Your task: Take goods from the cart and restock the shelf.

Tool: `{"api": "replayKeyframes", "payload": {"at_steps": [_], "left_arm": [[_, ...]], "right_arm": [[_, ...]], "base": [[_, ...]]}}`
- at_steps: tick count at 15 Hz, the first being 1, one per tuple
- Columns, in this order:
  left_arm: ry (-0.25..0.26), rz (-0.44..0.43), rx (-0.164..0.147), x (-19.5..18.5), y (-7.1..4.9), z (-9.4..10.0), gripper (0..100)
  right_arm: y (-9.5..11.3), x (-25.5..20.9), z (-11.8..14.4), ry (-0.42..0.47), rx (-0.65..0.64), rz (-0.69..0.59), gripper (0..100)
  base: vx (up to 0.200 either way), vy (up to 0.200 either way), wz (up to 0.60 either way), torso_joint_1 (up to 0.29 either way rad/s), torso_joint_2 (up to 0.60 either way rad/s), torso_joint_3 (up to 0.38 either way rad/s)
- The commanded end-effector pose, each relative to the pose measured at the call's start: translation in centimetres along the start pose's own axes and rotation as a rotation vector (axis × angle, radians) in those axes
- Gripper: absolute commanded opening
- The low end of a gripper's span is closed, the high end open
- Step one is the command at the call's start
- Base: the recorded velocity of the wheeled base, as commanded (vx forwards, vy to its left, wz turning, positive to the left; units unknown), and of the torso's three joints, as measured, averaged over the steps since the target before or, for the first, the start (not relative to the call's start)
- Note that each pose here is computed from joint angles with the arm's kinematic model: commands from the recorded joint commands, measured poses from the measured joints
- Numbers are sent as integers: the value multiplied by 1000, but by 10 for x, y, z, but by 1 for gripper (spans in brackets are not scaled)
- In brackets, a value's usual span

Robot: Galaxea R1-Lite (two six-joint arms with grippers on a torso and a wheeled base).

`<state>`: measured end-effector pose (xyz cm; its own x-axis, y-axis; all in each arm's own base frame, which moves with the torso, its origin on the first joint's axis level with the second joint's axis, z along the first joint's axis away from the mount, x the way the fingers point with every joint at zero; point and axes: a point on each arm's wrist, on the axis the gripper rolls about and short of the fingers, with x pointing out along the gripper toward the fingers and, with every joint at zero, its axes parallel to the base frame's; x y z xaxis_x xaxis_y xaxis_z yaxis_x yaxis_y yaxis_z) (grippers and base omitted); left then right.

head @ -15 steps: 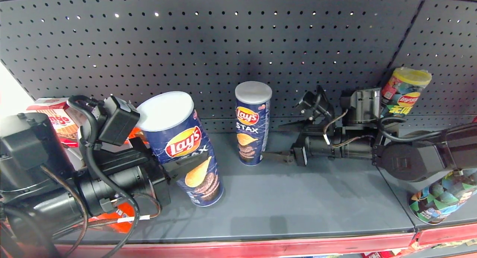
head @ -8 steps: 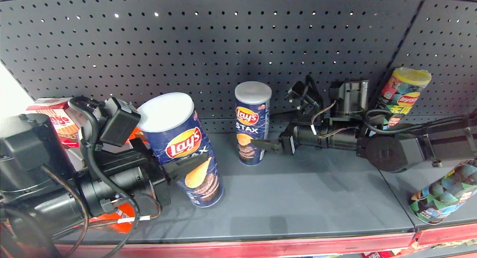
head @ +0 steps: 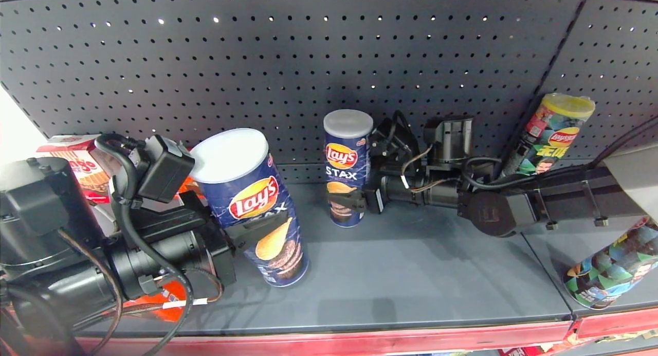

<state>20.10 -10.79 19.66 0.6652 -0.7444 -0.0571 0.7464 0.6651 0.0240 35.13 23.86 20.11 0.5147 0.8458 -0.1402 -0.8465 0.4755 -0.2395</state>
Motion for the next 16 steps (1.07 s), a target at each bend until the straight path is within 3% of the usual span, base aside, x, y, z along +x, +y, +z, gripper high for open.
{"api": "replayKeyframes", "payload": {"at_steps": [1, 9, 13, 16], "left_arm": [[1, 0, -2, 0, 0, 0, 0], [0, 2, -1, -1, 0, 0, 0], [-3, 20, -1, -7, 3, 0, 0], [-7, 40, -1, -10, 8, 2, 0]], "right_arm": [[0, 8, -9, 5, 4, 1, 0], [7, -1, -3, -4, 20, 11, 0], [28, -54, 31, -72, 0, 105, 0], [47, -83, 31, -111, -12, 217, 0]], "base": [[0, 0, 0, 0, 0, 0], [0, 0, 0, 0, 0, 0], [0, 0, 0, 0, 0, 0], [0, 0, 0, 0, 0, 0]]}}
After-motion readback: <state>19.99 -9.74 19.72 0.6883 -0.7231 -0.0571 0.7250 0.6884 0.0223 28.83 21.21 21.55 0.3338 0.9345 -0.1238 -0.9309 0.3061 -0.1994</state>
